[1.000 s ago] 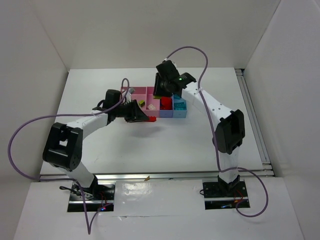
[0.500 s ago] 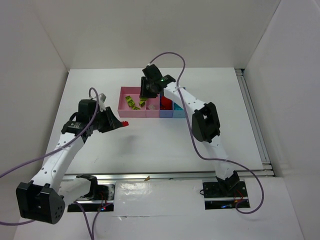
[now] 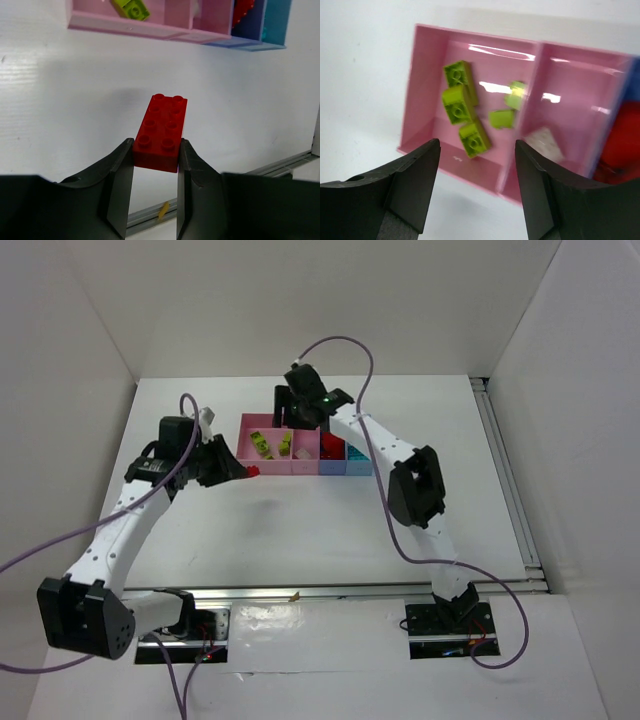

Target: Sort the legos into containers by color

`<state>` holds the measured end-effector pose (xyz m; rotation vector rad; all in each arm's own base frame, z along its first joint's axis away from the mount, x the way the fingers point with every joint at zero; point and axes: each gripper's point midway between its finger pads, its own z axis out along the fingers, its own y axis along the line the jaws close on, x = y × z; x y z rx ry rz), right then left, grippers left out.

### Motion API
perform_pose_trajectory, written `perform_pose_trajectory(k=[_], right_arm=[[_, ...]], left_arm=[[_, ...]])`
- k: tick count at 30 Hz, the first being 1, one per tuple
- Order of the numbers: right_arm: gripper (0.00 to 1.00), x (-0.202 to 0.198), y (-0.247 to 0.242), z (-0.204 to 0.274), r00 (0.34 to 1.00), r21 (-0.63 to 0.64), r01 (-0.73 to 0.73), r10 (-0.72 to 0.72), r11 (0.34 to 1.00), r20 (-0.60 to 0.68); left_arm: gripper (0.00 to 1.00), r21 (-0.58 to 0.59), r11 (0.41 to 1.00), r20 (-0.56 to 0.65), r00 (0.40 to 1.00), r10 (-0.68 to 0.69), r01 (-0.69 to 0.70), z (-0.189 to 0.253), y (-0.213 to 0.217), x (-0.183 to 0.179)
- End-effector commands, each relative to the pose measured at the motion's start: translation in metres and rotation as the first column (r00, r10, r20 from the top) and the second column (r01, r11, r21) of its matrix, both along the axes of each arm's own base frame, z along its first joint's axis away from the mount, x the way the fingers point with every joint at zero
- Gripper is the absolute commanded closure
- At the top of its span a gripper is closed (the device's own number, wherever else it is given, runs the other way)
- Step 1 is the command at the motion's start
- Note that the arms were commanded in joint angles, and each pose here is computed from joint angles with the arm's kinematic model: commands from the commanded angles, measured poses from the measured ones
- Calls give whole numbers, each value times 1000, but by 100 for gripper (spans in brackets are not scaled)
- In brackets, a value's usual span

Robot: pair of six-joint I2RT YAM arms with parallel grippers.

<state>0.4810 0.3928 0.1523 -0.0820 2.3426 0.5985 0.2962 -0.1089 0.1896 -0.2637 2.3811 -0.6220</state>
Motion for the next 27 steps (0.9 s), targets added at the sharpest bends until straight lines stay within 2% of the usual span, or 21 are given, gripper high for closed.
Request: perform_pose_trajectory(k=[1,3,4,5,7,8,9,10,11,14,18,21,22,23,24,27], right_arm=[[32,14,-78,103,960,45,189,-194,981,199],[32,18,-129,108,936,35,281,-282,959,209],[32,9,-155,82,932,-25,327,-318,945,171],[32,6,-188,105,905,5,381,-373,925,205],[32,-7,-227,86,881,-39,451,-439,891,176],[32,-16,-242,100,867,-19,471,-459,882,194],[32,-22,-264,96,850,-33,509,-497,860,172],[33,-35,-281,93,832,-44,542,-528,839,168],[33,-41,-295,91,820,-52,563,-549,825,161],[33,-66,-315,88,804,-54,589,-578,806,141],[33,-86,-330,88,791,-77,611,-602,788,113],[33,-90,-336,88,784,-83,620,-611,780,108],[33,-93,-340,91,778,-82,627,-618,775,109],[33,-93,-340,91,778,-82,627,-619,775,109],[33,-92,-344,91,772,-82,635,-627,768,109],[33,-94,-347,93,775,-91,632,-624,770,103]], left_arm=[[100,-64,993,68,993,-93,98,24,-37,29],[100,-77,992,118,989,-95,104,42,-51,48],[100,-73,990,87,989,-117,123,33,-61,56],[100,-74,988,95,987,-126,133,35,-68,65],[100,-70,988,122,984,-128,137,45,-82,83],[100,-71,986,131,982,-138,148,46,-89,91],[100,-62,988,92,987,-134,140,30,-96,100],[100,-70,986,128,982,-141,150,40,-110,110],[100,-59,987,108,984,-143,150,25,-117,122],[100,-79,984,150,977,-150,163,32,-143,148],[100,-89,980,155,974,-164,179,21,-169,181],[100,-88,981,173,973,-156,173,15,-180,209],[100,-83,980,152,974,-166,180,9,-186,210],[100,-77,981,183,970,-162,179,19,-188,220],[100,-71,980,161,972,-174,188,1,-197,224],[100,-68,980,150,973,-175,187,-4,-202,235]])
